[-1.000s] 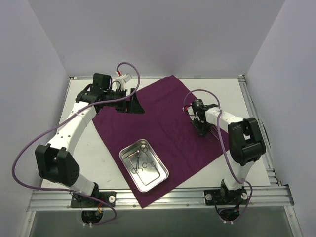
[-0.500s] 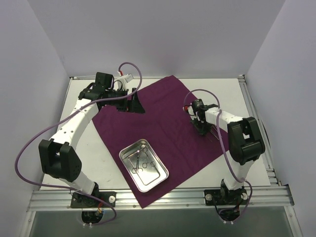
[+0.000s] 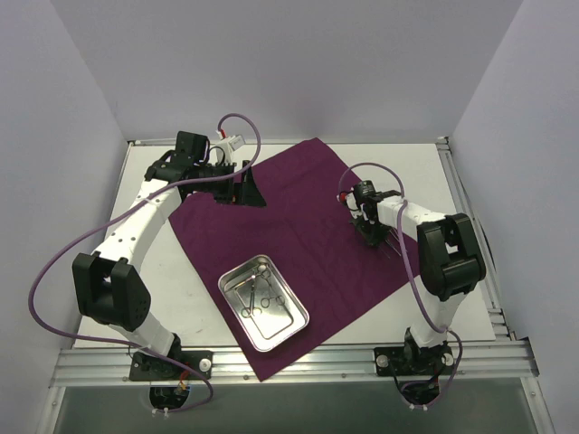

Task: Open and lay out the surgical kit
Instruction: Place the medical item in the surgical kit.

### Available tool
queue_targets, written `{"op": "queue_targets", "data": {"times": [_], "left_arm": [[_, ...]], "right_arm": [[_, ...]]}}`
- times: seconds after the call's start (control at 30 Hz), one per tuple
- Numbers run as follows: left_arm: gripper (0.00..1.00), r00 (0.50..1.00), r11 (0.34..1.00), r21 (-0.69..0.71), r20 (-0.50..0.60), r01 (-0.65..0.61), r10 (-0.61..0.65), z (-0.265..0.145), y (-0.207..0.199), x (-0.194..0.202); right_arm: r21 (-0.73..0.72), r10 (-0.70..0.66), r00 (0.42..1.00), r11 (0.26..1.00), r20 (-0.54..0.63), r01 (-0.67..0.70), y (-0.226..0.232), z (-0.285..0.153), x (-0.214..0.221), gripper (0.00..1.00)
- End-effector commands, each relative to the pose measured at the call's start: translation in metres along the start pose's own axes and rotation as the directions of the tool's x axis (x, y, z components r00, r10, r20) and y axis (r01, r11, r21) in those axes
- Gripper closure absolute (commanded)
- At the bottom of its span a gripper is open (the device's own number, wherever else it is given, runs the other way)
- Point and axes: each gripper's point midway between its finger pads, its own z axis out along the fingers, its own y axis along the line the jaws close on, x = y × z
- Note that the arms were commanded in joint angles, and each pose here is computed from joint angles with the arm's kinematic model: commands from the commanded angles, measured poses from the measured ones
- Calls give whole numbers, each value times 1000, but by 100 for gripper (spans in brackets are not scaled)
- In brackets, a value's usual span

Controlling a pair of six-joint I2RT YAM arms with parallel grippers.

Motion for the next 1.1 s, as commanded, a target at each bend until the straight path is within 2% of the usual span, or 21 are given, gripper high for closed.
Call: {"op": "queue_targets", "data": {"times": [0.0,1.07], "left_arm": [[6,999,999,19,31,-45,45,-7,-8,-15],[6,998,998,38,33,-52,51,-11,-13,-13]], "right_arm": [[12,-8,999,1000,-47,8,-2,6,11,100],[19,-11,998,1000,-68,13,0,2,33,94]]}}
